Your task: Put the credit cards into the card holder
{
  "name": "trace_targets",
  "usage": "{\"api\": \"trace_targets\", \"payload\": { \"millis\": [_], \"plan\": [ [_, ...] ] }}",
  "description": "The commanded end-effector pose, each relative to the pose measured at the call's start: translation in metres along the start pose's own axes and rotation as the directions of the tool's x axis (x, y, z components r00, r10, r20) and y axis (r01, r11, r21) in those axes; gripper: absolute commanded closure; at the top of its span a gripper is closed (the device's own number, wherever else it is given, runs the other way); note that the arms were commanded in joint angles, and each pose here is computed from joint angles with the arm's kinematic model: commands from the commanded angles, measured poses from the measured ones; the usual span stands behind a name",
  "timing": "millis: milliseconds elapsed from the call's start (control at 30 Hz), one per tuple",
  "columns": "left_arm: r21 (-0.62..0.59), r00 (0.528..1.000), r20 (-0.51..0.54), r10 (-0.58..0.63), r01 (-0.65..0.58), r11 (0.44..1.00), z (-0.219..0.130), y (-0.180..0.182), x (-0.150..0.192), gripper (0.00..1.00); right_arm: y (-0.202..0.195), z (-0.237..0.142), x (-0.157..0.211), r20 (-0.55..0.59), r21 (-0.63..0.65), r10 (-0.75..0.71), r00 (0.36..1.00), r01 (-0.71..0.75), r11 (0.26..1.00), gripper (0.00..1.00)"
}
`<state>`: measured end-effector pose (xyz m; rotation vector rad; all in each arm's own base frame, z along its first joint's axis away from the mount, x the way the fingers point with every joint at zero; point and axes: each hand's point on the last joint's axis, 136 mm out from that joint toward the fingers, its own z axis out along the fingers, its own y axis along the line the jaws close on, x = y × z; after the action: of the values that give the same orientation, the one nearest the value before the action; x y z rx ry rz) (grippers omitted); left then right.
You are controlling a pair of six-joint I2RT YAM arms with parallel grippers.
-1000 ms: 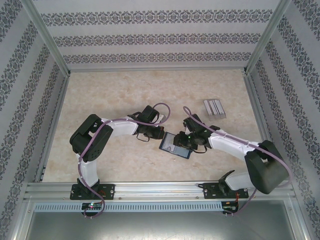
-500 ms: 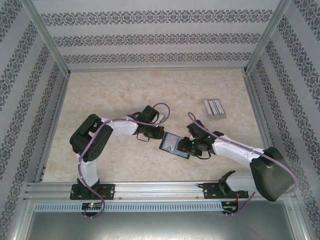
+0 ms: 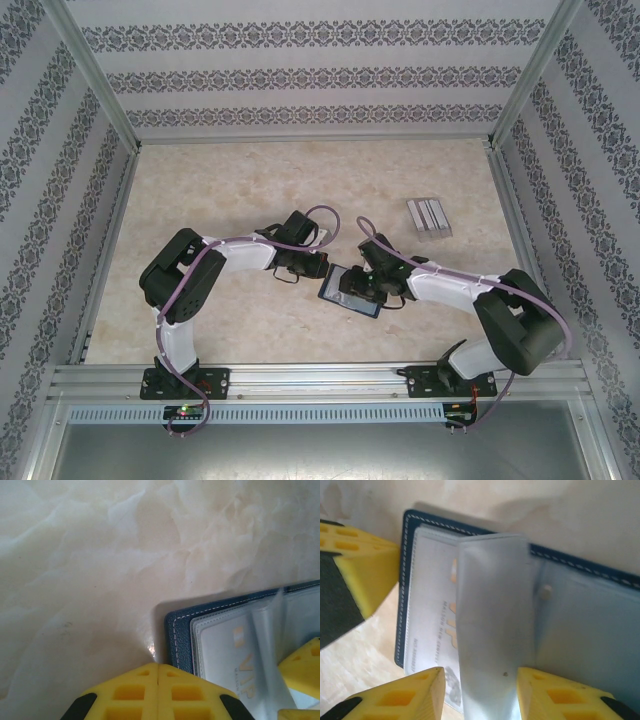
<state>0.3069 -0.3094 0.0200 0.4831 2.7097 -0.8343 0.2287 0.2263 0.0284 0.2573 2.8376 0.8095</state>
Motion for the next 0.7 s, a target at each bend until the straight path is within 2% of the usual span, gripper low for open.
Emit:
{"api": "trace_targets", "payload": {
  "millis": [0,167,433,567,667],
  "plan": [
    [-0.046,0.999,-0.022,-0.030,0.029,0.999,0.006,0.016,0.012,0.94,0.031,0.000,-0.015,0.049,-0.104,-0.027,0.998,0.032,0.994,0.59],
    [-0.054,0.999,-0.016,-0.050,0.049,0.997,0.006,0.019,0.011,0.94,0.062,-0.013,-0.019,0.078,-0.204,-0.057,0.995,0.072,0.976,0.60],
    [0.009,0.979,0.015,-0.204,0.204,0.979,0.002,0.038,0.008,0.93,0.108,-0.015,-0.017,0.074,-0.350,-0.108,0.991,0.127,0.928,0.60],
    [0.005,0.975,0.039,-0.218,0.218,0.976,-0.003,0.043,0.006,0.93,0.102,-0.035,-0.015,0.104,-0.312,-0.150,0.983,0.175,0.934,0.59],
    [0.008,0.974,0.041,-0.222,0.222,0.975,-0.003,0.044,0.005,0.93,0.071,-0.055,-0.015,0.152,-0.212,-0.126,0.980,0.157,0.965,0.56]
  ]
}}
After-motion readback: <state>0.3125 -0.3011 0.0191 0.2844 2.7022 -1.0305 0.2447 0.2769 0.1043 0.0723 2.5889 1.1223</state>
